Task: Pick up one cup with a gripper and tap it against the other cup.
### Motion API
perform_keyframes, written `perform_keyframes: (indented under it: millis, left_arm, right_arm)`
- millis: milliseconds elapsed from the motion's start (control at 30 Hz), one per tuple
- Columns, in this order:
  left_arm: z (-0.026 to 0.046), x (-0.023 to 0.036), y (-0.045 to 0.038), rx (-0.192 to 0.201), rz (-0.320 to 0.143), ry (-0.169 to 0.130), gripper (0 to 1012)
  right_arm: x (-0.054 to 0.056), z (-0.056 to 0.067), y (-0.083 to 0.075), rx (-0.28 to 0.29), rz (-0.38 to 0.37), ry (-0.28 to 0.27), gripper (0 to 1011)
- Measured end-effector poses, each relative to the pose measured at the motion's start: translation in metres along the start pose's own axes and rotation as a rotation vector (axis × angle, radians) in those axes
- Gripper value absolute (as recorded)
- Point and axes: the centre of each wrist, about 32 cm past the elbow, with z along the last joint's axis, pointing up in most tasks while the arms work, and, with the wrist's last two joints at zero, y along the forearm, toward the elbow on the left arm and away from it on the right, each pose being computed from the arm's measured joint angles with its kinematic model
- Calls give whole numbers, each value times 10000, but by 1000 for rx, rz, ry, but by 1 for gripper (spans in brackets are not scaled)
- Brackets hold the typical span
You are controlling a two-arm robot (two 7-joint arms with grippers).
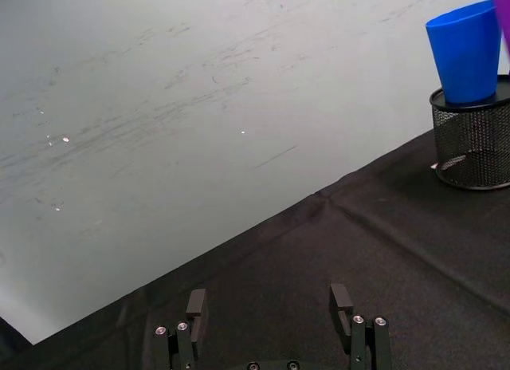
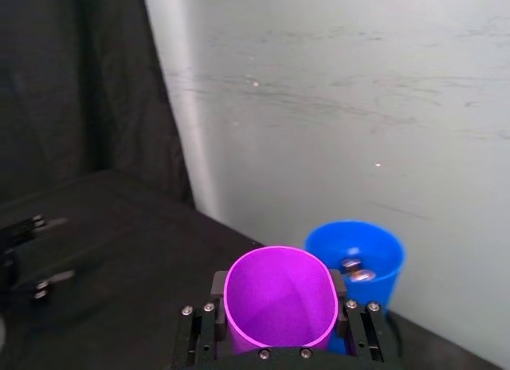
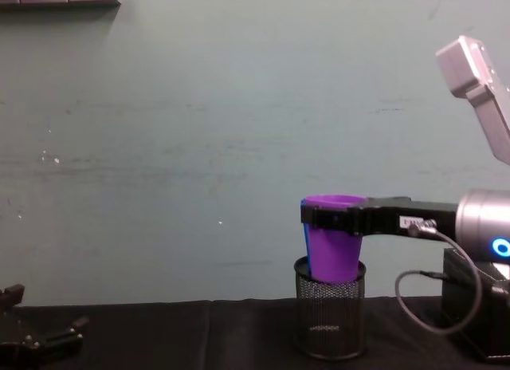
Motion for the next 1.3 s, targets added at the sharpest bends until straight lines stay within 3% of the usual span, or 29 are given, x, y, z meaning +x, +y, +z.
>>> perform_keyframes:
  millis: [333, 467, 700, 1000, 1300]
  left_arm:
    - [0, 0, 0, 0, 0, 0, 1000]
    - [0, 0, 0, 0, 0, 0, 1000]
    - [0, 0, 0, 0, 0, 0, 1000]
    - [0, 0, 0, 0, 0, 0, 1000]
    - [0, 0, 0, 0, 0, 0, 1000]
  right_arm:
    - [-294, -131, -357, 19, 47, -44, 726]
    - [-438, -277, -566, 14, 56, -78, 726]
    - [-571, -523, -744, 20, 61, -108, 726]
    - [-612, -838, -792, 22, 35, -105, 726]
    - [-615, -1021, -728, 18, 28, -108, 726]
